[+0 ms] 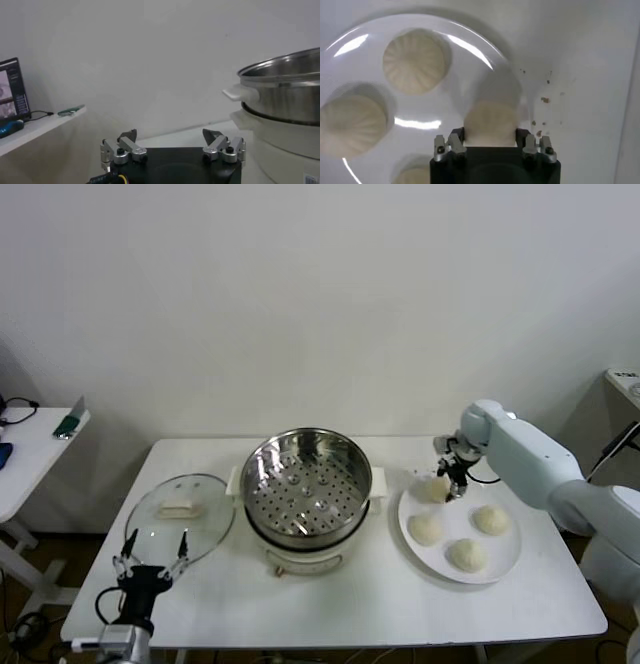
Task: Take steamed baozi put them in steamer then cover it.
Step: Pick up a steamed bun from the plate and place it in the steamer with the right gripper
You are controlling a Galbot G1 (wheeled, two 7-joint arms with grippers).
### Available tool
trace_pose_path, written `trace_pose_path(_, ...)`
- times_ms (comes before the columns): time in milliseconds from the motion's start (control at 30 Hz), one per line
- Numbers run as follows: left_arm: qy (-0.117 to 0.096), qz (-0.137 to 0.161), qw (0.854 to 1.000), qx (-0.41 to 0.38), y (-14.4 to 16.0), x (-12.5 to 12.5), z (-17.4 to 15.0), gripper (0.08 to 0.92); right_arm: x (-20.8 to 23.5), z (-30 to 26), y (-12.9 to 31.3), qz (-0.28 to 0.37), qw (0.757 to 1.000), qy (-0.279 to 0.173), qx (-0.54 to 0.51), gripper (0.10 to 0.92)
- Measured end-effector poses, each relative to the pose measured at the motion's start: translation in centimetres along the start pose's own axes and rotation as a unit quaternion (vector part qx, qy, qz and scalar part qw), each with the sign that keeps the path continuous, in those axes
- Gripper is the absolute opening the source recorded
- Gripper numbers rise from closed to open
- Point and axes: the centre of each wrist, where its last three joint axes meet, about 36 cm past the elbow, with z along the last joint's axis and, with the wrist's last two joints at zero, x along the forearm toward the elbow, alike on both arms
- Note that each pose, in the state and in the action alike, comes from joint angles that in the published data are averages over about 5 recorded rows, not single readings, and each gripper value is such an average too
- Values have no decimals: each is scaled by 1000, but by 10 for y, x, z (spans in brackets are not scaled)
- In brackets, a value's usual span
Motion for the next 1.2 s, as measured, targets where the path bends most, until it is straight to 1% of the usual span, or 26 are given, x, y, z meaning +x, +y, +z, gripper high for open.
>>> trace_pose_path(267, 3, -2, 1000, -1, 1, 5, -2, 823, 80, -35, -31, 18, 994, -10, 110, 663)
trace_pose_path(400, 8, -5, 1000, -2, 3, 9, 0, 823, 121, -64, -45, 28, 983, -12, 180, 668)
trace_pose_path(500, 13, -6, 1000, -1, 4, 11, 3, 823, 151, -94, -54, 34, 970, -11, 238, 670)
trace_pose_path(667, 20, -3, 1000, -2, 2, 15, 6, 823, 192, -157, -63, 46, 937, -3, 346, 675)
trace_pose_path(833, 27, -1, 1000, 1, -1, 19, 10, 823, 210, -220, -64, 52, 895, 9, 442, 678)
trace_pose_path(1000, 32, 0, 999, 2, -2, 22, 12, 823, 212, -273, -63, 56, 856, 20, 514, 679)
trace_pose_path(1200, 35, 0, 999, 3, -3, 22, 13, 823, 190, -327, -57, 53, 814, 26, 577, 685)
